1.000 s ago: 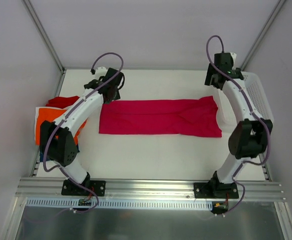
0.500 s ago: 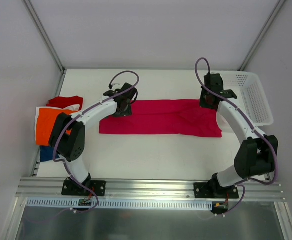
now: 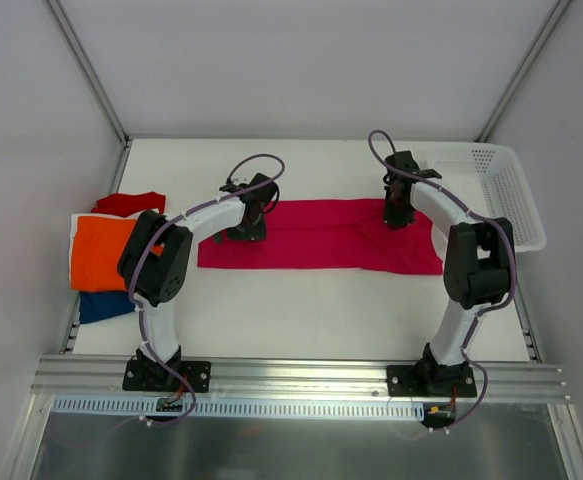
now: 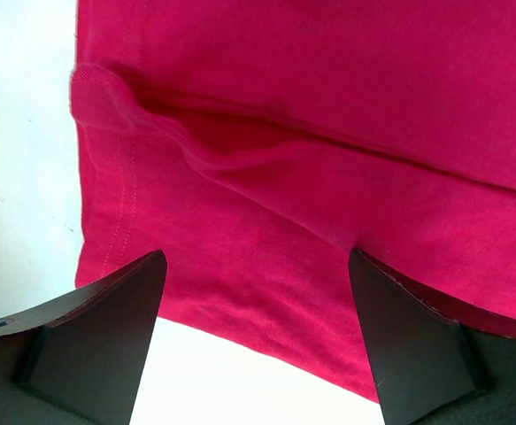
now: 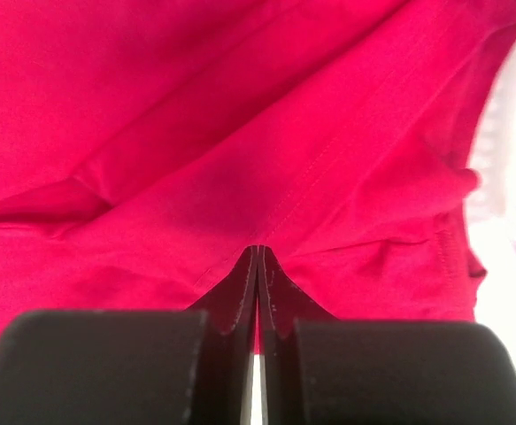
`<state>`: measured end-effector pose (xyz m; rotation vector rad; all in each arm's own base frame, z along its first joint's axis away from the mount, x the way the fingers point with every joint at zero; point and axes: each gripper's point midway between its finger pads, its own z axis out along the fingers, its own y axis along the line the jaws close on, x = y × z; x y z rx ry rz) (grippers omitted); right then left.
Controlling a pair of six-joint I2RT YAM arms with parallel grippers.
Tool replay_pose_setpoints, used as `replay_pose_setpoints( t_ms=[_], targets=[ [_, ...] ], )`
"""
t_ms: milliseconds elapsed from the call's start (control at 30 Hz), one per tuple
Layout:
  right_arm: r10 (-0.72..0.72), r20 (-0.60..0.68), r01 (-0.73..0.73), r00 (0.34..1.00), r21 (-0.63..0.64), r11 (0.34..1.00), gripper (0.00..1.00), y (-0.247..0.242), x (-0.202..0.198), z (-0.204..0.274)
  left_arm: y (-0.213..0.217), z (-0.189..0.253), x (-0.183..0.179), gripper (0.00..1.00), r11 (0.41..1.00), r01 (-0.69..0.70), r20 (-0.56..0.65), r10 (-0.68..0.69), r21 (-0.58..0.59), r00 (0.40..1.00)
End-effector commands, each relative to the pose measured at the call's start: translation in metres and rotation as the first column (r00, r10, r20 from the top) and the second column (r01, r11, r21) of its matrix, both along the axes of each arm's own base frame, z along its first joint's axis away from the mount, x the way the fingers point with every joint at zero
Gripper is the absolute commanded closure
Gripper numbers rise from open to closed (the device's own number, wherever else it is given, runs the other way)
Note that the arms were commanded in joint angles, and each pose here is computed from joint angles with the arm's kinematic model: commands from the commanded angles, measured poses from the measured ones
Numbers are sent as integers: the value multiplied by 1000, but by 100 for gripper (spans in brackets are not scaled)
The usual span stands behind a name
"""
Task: Fold and stack the t-shirts
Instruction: Fold the tshirt
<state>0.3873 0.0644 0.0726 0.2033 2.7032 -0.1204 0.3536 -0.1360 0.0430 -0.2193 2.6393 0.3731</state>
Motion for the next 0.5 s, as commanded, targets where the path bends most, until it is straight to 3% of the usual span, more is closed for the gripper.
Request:
replay_pose_setpoints(
  t_ms=[0, 200, 467],
  targets=[
    [-12, -65, 12, 998, 5, 1000, 99, 4, -2, -7, 2, -7, -10, 15, 1000, 3, -41, -4, -15, 999],
    [-6, -158, 7, 987, 3, 1000, 99, 10, 0, -33, 12, -20, -31, 15, 1000, -21, -82, 21, 0, 996],
    [1, -172, 1, 985, 11, 1000, 99, 19, 18, -40, 13, -28, -70, 16, 1000, -23, -110, 24, 10, 994]
  ],
)
